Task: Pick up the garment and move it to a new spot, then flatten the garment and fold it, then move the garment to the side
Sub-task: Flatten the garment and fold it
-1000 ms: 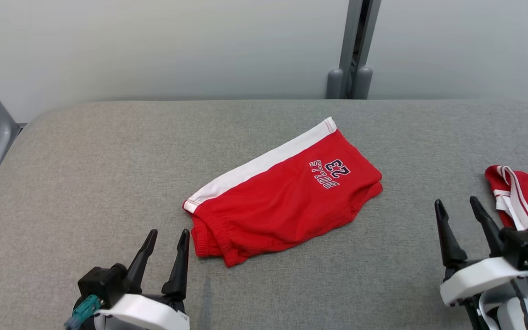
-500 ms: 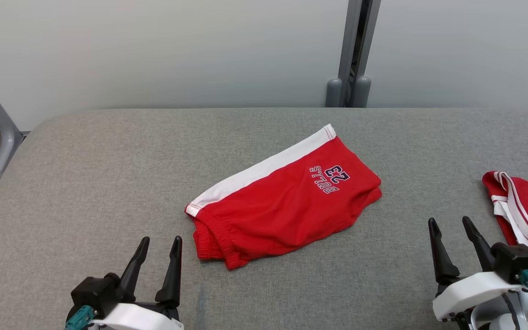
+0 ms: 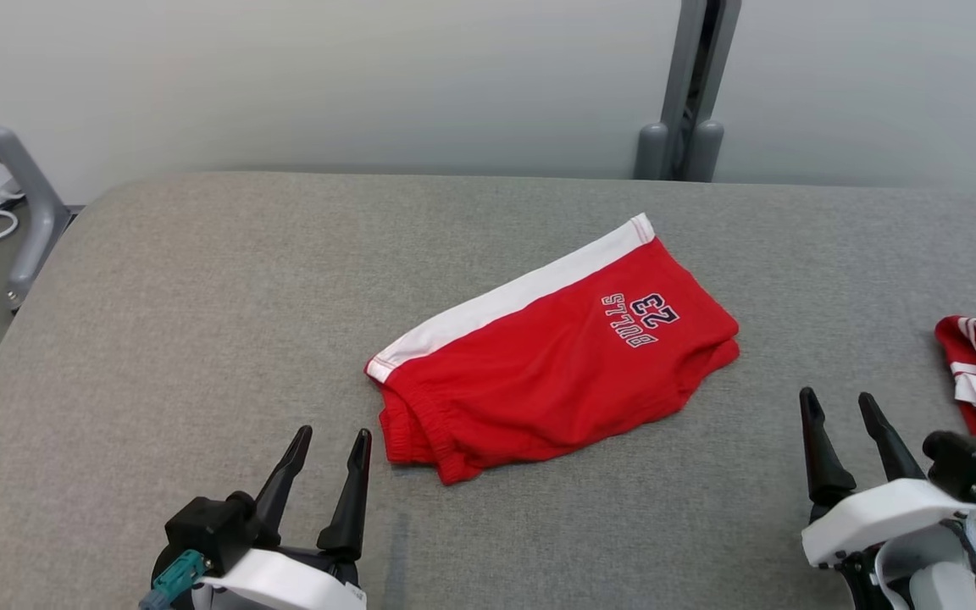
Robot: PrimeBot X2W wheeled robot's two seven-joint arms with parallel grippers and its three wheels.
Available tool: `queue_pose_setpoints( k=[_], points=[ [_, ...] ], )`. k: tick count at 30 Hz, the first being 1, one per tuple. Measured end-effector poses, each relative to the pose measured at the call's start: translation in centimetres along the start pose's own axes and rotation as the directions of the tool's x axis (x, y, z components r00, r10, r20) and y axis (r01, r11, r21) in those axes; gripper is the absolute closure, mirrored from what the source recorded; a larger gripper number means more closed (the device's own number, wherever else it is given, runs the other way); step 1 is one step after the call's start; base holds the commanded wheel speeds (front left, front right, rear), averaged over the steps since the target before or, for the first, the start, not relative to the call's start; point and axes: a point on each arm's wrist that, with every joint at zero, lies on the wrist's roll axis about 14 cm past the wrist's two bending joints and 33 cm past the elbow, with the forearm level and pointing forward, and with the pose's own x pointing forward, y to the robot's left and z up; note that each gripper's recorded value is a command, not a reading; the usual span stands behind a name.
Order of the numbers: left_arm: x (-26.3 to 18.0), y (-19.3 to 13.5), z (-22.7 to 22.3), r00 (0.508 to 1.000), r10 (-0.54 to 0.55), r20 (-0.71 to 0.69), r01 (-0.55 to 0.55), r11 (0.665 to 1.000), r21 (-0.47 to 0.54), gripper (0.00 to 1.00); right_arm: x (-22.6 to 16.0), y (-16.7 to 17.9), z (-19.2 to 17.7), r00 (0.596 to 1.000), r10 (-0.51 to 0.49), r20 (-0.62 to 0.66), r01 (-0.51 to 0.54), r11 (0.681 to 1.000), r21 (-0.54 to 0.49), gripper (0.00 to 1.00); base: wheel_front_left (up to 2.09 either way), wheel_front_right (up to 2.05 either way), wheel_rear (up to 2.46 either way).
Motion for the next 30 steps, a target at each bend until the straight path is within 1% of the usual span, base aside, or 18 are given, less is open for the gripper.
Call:
queue_pose_setpoints(
  k=[2, 4, 6, 8, 11, 14, 18, 20, 23, 26, 30],
  points=[
    [0.0, 0.2, 0.0, 1.0, 0.008, -0.001, -0.008, 1.0, -0.002, 0.0, 0.7, 0.4, -0.3, 1.0, 0.006, -0.02, -0.006, 0.999, 0.044, 0.0, 0.0, 0.0, 0.0],
    [0.0, 0.6, 0.1, 1.0, 0.02, 0.003, -0.02, 1.0, -0.009, 0.0, 1.4, 0.8, -1.4, 0.997, 0.014, -0.076, -0.007, 0.996, 0.093, 0.0, 0.0, 0.0, 0.0],
    [0.0, 0.7, 0.4, 1.0, 0.026, 0.012, -0.026, 1.0, -0.014, 0.0, 2.0, 1.2, -2.6, 0.99, 0.022, -0.139, 0.004, 0.983, 0.184, 0.0, 0.0, 0.0, 0.0],
    [-0.2, 0.9, 0.2, 0.999, 0.033, 0.006, -0.033, 0.999, -0.02, 0.0, 2.8, 1.7, -3.5, 0.981, 0.035, -0.191, 0.025, 0.953, 0.302, 0.0, 0.0, 0.0, 0.0],
    [-0.5, 1.3, -0.1, 0.999, 0.051, -0.004, -0.051, 0.998, -0.031, 0.0, 3.8, 2.7, -4.9, 0.963, 0.068, -0.261, 0.042, 0.919, 0.393, 0.0, 0.0, 0.0, 0.0],
    [-0.8, 1.5, -0.5, 0.998, 0.062, -0.018, -0.063, 0.997, -0.041, 0.0, 4.9, 3.3, -6.0, 0.947, 0.088, -0.31, 0.067, 0.887, 0.456, 0.0, 0.0, 0.0, 0.0],
    [-0.7, 1.6, -0.6, 0.997, 0.073, -0.022, -0.074, 0.996, -0.046, 0.0, 6.6, 3.5, -6.9, 0.934, 0.087, -0.348, 0.126, 0.829, 0.545, 0.0, 0.0, 0.0, 0.0],
    [-0.9, 1.8, -0.7, 0.996, 0.084, -0.026, -0.086, 0.995, -0.05, 0.0, 7.3, 3.7, -7.6, 0.922, 0.091, -0.376, 0.15, 0.811, 0.565, 0.0, 0.0, 0.0, 0.0],
    [-1.2, 2.5, -1.0, 0.992, 0.119, -0.037, -0.121, 0.991, -0.051, 0.0, 8.4, 4.1, -8.3, 0.909, 0.093, -0.406, 0.169, 0.809, 0.563, 0.0, 0.0, 0.0, 0.0],
    [-1.5, 3.3, -1.0, 0.987, 0.157, -0.038, -0.159, 0.986, -0.055, 0.0, 9.4, 3.9, -8.9, 0.901, 0.072, -0.428, 0.193, 0.817, 0.543, 0.0, 0.0, 0.0, 0.0],
    [-1.5, 3.7, -0.7, 0.984, 0.177, -0.032, -0.178, 0.983, -0.051, 0.0, 10.6, 4.4, -9.2, 0.888, 0.075, -0.455, 0.202, 0.824, 0.53, 0.0, 0.0, 0.0, 0.0]
  ],
)
